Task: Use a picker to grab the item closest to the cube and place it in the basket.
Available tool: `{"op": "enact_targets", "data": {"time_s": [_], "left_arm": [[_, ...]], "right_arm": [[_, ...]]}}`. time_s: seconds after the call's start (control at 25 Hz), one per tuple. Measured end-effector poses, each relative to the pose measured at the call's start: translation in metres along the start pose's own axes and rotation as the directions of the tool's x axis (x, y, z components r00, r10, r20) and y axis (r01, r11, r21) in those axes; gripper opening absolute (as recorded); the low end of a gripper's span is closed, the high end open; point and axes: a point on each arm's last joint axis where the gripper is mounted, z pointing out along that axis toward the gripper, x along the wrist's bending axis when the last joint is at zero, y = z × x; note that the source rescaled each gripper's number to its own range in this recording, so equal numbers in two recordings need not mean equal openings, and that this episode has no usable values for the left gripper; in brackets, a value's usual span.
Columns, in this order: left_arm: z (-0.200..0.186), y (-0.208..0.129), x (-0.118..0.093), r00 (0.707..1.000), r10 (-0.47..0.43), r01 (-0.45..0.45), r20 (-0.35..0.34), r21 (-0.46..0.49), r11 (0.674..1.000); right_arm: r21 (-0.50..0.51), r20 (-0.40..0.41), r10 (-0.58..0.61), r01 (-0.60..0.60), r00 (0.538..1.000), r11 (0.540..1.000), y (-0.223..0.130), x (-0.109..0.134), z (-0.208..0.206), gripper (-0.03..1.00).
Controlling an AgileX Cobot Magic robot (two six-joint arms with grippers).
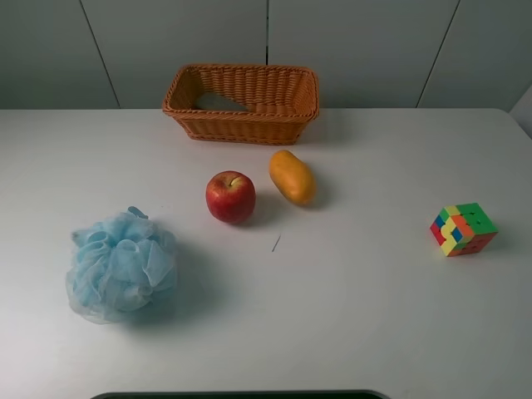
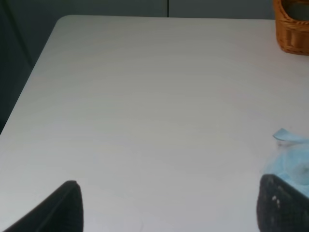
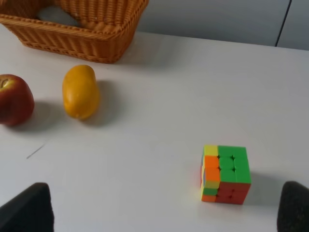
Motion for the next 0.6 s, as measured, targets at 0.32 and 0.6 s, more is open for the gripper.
{"op": "enact_targets", "data": {"time_s": [0.32, 0.6], "left_arm": [[0.0, 0.0, 0.0, 1.0, 0.0, 0.0, 0.0, 0.0, 1.0], [0.0, 0.0, 0.0, 1.0, 0.0, 0.0, 0.0, 0.0, 1.0]], "right_arm": [[0.0, -0.002, 0.007, -0.007, 1.0, 1.0, -0.0006, 0.0002, 0.0003, 1.0], [-0.005, 0.121, 0.079, -0.079, 0.989, 0.997, -0.0006, 0.001, 0.0002, 1.0]]}}
